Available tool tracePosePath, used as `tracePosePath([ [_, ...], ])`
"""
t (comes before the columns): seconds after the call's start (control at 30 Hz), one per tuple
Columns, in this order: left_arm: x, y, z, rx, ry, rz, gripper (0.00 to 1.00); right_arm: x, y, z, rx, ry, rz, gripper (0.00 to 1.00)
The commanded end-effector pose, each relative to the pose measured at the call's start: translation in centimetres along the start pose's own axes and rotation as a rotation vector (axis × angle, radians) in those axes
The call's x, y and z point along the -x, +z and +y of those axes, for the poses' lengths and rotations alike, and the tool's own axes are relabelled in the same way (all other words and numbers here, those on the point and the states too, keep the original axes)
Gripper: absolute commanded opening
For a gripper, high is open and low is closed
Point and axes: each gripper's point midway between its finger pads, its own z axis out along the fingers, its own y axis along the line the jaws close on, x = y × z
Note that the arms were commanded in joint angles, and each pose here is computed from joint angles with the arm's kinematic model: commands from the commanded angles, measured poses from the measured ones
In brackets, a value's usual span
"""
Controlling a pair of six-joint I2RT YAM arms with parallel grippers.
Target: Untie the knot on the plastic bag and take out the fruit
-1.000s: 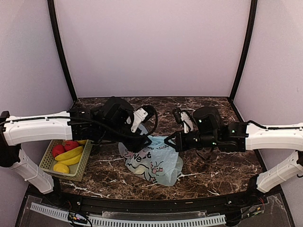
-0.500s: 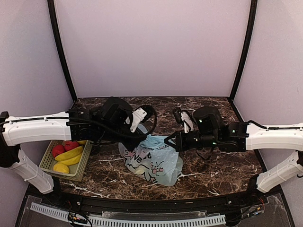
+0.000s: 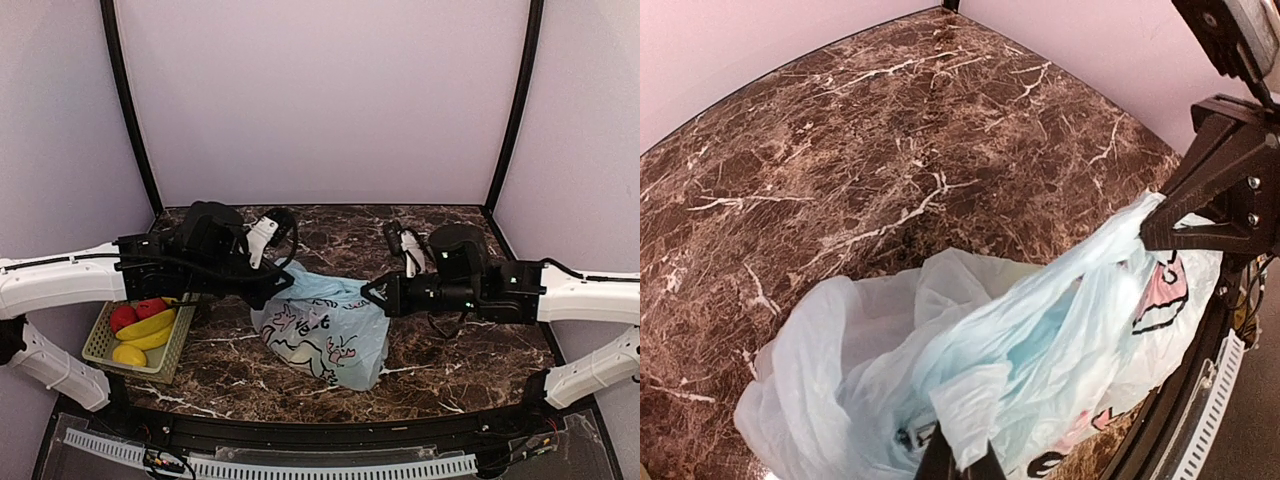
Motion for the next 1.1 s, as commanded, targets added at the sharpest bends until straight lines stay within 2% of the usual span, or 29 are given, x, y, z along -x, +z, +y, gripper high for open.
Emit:
tracePosePath([
  [0.0, 1.4, -1.5, 1.2, -0.061, -0.138, -0.087, 0.01, 0.2, -1.3, -2.2, -0.072, 0.024, -0.036, 0.0],
  [0.47, 2.9, -3.6, 5.0, -0.133, -0.412, -0.223, 0.01, -1.6, -2.7, -5.4, -0.136, 0.102, -0.041, 0.0],
  [0.6, 2.9, -4.0, 5.5, -0.155, -0.438, -0.242, 0.01, -1.2, -4.1, -5.7, -0.137, 0.137, -0.09, 0.0],
  [0.77, 2.7, -4.0, 5.6, -0.173, -0.45, -0.245, 0.01, -0.5, -6.1, -6.1, -0.144, 0.165, -0.161, 0.07],
  [1.07, 1.8, -4.3, 6.8, -0.152, -0.481, -0.258, 0.01, 0.0, -8.1, -6.9, -0.206, 0.159, -0.182, 0.09],
])
